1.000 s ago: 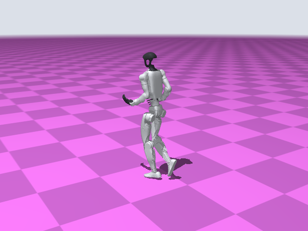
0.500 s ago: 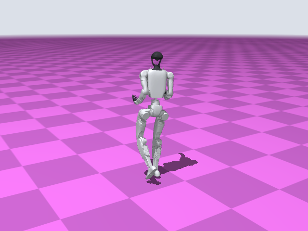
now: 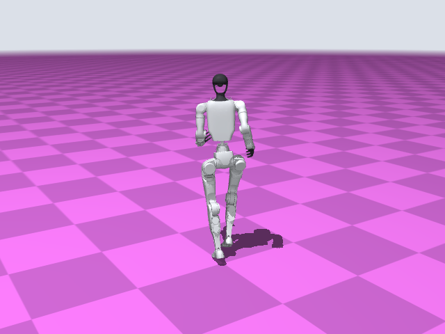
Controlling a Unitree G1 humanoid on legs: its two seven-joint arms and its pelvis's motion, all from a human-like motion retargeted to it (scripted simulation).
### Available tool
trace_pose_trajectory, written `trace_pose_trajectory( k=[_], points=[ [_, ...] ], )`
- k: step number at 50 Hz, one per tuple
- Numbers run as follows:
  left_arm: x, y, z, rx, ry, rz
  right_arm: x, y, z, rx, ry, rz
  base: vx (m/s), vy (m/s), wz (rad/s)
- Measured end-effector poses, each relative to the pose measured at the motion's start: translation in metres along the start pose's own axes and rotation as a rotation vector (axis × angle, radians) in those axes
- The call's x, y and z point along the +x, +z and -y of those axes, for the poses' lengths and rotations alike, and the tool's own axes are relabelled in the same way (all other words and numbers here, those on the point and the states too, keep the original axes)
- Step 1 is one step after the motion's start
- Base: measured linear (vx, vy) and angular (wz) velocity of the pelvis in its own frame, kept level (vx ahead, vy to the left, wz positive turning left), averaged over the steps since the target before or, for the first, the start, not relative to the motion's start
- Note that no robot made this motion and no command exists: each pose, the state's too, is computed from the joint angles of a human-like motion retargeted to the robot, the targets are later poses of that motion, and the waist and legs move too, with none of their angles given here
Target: Walk run
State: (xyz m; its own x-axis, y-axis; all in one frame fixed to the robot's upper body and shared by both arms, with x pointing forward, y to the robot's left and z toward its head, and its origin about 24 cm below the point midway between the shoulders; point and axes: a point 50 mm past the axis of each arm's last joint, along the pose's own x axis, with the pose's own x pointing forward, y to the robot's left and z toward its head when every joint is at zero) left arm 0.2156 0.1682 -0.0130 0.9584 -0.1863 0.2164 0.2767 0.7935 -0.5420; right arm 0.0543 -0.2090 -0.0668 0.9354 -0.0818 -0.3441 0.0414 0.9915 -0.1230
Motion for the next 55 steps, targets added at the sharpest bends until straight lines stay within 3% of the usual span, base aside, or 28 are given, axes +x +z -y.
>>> trace_pose_trajectory(
  k=[7, 12, 18, 27, 35, 43, 48, 55],
  points=[
    [0.003, 0.019, 0.002, 0.034, -0.074, 0.042, -0.017, -0.007, 0.0, 0.022, -0.084, -0.043, 1.12, -0.42, 0.09],
    [-0.019, 0.012, -0.002, 0.03, -0.092, -0.009, 0.029, 0.021, -0.018, 0.131, -0.209, 0.111, 1.16, -0.45, -0.77],
    [-0.054, -0.021, 0.004, -0.036, 0.094, -0.057, 0.092, 0.093, -0.016, 0.299, -0.214, 0.426, 0.96, -0.26, -1.12],
    [-0.099, -0.026, 0.0, 0.025, 0.162, -0.175, 0.105, 0.153, 0.014, 0.038, -0.163, 0.657, 1.13, -0.23, -1.61],
    [-0.067, -0.02, -0.002, 0.029, 0.058, -0.182, 0.087, 0.079, 0.013, -0.045, -0.115, 0.348, 1.21, -0.11, -0.5],
    [-0.005, -0.01, 0.015, 0.024, -0.106, -0.084, 0.012, -0.007, -0.007, 0.07, -0.08, -0.021, 0.92, -0.31, 0.08],
    [0.003, 0.004, 0.016, 0.029, -0.131, -0.027, 0.003, -0.009, -0.009, 0.008, -0.08, -0.039, 0.94, -0.38, -0.14],
    [-0.016, 0.01, 0.004, 0.069, -0.16, -0.047, 0.049, 0.029, -0.025, 0.123, -0.293, 0.145, 1.21, -0.39, -1.03]
  ],
)
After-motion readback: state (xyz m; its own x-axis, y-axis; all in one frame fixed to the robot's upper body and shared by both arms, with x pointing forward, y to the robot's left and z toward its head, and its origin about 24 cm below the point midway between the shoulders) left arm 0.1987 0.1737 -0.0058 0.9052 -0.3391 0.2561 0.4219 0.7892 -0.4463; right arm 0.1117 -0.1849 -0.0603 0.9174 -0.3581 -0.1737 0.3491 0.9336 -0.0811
